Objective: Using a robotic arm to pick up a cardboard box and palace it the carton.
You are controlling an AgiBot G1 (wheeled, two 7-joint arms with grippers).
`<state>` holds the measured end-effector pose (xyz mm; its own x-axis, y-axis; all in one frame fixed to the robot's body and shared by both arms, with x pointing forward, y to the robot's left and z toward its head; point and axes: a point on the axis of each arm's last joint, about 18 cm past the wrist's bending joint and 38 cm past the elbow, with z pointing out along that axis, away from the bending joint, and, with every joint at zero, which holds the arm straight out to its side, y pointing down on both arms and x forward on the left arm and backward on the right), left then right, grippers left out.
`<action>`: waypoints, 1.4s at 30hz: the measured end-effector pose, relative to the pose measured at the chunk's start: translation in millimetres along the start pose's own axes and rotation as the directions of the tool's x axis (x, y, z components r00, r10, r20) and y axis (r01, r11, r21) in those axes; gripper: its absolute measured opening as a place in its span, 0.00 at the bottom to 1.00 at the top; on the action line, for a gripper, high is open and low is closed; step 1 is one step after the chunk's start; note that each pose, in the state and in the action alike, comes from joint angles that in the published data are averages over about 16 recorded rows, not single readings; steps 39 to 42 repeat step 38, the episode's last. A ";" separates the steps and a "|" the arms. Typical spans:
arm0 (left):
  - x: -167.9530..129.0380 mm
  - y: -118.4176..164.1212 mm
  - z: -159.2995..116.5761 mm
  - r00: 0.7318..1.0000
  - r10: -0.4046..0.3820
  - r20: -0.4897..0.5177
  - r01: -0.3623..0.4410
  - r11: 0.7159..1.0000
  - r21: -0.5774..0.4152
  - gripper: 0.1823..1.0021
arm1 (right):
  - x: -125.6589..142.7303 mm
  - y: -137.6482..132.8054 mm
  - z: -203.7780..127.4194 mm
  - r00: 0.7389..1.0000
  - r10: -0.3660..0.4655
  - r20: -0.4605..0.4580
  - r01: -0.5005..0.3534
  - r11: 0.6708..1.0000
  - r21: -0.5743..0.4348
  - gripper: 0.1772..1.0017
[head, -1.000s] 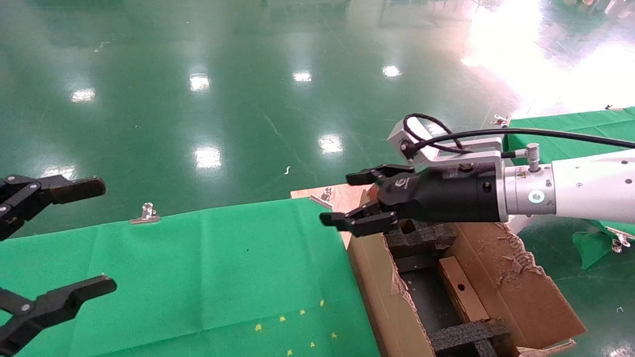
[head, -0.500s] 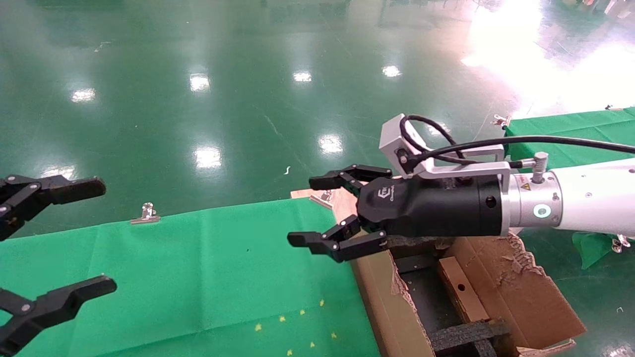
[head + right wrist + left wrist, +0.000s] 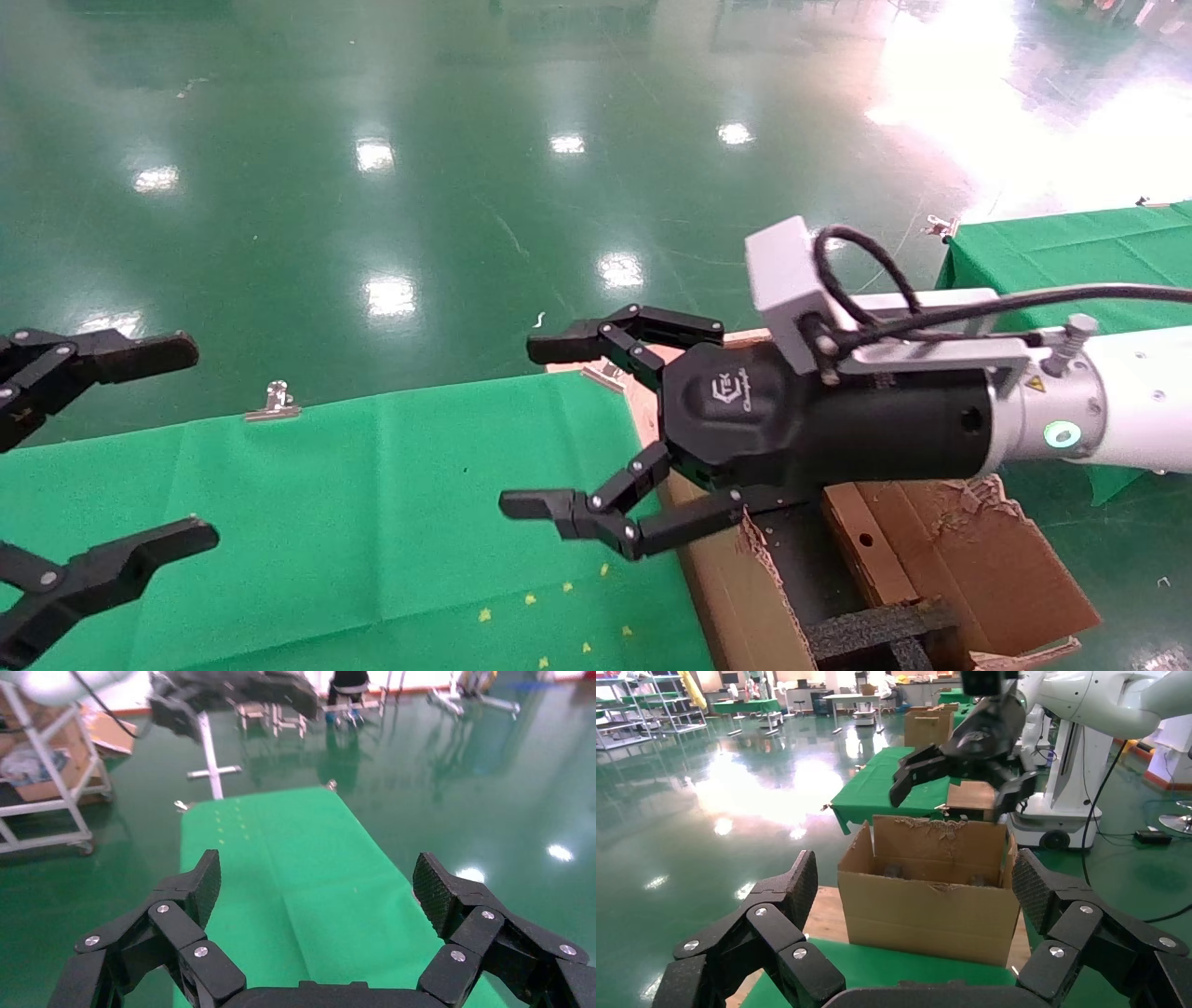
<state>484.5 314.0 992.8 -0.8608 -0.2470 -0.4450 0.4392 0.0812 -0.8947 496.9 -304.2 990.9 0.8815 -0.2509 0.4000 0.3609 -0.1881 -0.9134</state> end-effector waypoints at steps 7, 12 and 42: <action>0.0 0.0 0.0 1.000 0.000 0.000 0.000 1.000 0.000 1.00 | -14.2 -7.1 -3.1 0.997 -0.066 0.045 0.062 0.995 0.075 1.00; 0.0 0.1 0.0 1.000 0.000 0.000 0.000 1.000 0.000 1.00 | -20.3 -9.9 -5.0 0.994 -0.094 0.060 0.087 0.990 0.108 1.00; -0.1 0.1 -0.1 1.000 0.000 0.001 0.000 1.000 0.000 1.00 | -19.8 -9.5 -4.7 0.994 -0.093 0.059 0.086 0.991 0.104 1.00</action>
